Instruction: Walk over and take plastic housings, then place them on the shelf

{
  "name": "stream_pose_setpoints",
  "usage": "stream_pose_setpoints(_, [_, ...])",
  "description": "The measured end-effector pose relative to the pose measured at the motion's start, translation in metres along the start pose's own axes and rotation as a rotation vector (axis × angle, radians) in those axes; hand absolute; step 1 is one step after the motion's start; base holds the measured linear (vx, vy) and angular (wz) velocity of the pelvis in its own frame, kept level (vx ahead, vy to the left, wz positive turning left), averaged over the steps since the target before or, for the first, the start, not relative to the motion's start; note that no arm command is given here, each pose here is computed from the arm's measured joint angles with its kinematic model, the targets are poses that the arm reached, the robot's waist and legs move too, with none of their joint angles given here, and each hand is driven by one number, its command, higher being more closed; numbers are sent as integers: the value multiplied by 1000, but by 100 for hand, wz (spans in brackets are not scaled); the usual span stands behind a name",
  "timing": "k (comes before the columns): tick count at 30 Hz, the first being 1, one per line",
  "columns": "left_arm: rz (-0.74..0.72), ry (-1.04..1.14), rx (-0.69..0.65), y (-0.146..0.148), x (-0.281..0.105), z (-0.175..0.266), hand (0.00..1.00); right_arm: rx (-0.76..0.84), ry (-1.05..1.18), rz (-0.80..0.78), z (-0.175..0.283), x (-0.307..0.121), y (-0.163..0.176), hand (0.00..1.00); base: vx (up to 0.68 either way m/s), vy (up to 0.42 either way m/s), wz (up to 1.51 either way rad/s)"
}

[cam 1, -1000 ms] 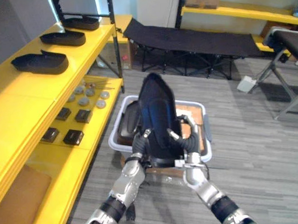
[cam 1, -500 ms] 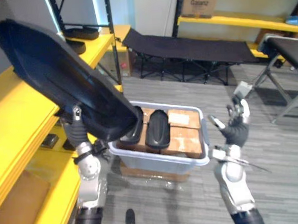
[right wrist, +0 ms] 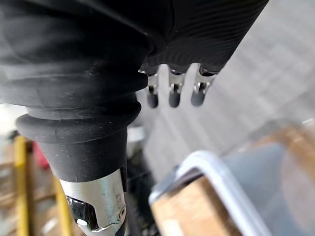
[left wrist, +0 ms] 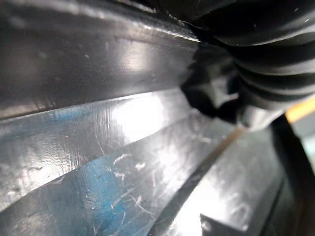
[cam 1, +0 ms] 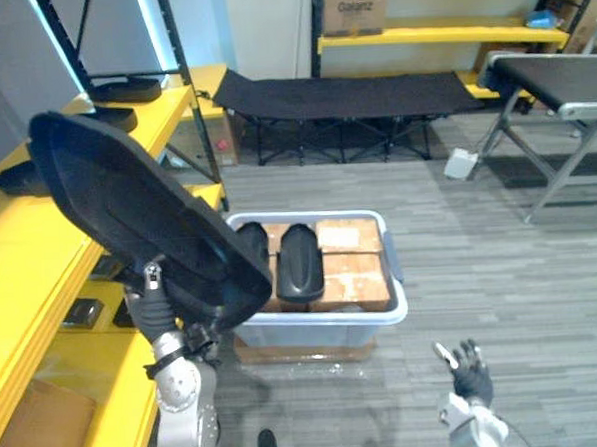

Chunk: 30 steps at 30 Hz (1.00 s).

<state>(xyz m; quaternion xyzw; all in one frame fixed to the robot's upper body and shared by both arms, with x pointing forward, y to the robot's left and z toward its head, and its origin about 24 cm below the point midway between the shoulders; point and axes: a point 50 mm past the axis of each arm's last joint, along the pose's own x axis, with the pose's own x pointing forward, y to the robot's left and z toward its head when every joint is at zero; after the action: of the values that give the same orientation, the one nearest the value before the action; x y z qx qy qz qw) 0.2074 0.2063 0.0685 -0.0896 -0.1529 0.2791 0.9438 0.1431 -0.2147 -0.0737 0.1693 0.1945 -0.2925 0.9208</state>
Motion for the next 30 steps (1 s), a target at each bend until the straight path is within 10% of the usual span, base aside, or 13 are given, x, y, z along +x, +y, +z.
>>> stream_pose_setpoints(16, [423, -186, 187, 101, -19, 54, 100, -87, -265, 652, 48, -1, 131, 0, 19, -6, 50])
stream_pose_setpoints(30, [429, -184, 175, 108, -31, 55, 100, -161, -325, 691, 63, 3, 146, 0, -56, 0, 38])
